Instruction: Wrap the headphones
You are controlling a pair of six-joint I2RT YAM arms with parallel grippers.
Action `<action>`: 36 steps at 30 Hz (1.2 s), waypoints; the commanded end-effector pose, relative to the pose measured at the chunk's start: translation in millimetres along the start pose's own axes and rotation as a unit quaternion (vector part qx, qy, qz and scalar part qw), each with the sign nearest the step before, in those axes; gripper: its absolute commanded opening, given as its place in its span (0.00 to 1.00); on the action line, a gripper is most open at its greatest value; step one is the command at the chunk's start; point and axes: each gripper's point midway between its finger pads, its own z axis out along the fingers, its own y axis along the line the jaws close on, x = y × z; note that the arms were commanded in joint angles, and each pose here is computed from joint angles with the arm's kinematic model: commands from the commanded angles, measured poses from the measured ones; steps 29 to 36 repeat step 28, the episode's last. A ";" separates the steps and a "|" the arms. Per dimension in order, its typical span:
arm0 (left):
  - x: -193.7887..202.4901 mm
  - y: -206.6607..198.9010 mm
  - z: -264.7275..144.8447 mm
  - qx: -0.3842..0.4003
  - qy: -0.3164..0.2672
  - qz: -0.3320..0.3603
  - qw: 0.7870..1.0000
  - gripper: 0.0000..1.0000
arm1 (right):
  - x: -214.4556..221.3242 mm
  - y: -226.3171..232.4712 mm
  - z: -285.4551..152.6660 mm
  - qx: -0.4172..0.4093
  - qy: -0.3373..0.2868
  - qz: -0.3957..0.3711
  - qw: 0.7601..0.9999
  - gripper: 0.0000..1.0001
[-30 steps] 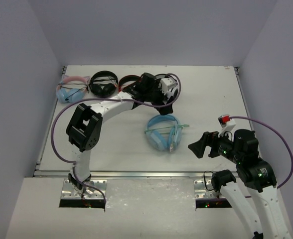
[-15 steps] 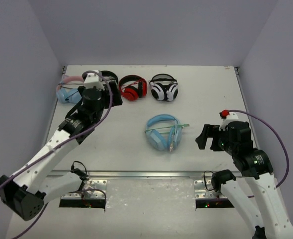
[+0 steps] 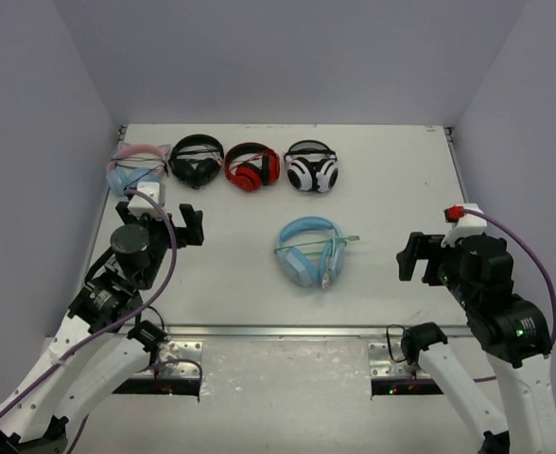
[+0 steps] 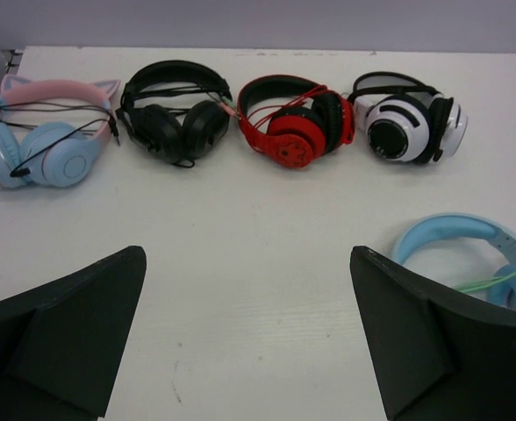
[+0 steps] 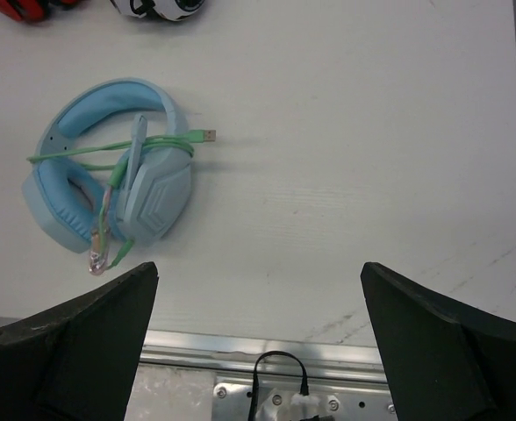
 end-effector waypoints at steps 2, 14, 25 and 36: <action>8.0 17.5 -12.7 -0.026 -0.018 0.003 1.000 1.00 | -7.6 -7.1 -6.5 0.014 -0.012 -0.019 1.000 0.99; 11.9 9.4 -20.4 0.011 -0.035 -0.014 0.999 1.00 | 1.7 -4.7 14.0 0.014 -0.002 -0.018 1.000 0.99; 13.6 2.2 -20.2 0.031 -0.032 -0.012 0.999 1.00 | -0.7 0.8 14.8 -0.002 -0.010 -0.016 1.000 0.99; 14.7 0.9 -19.5 0.034 -0.030 -0.012 0.999 1.00 | 3.0 0.9 17.9 -0.002 -0.004 -0.016 1.000 0.99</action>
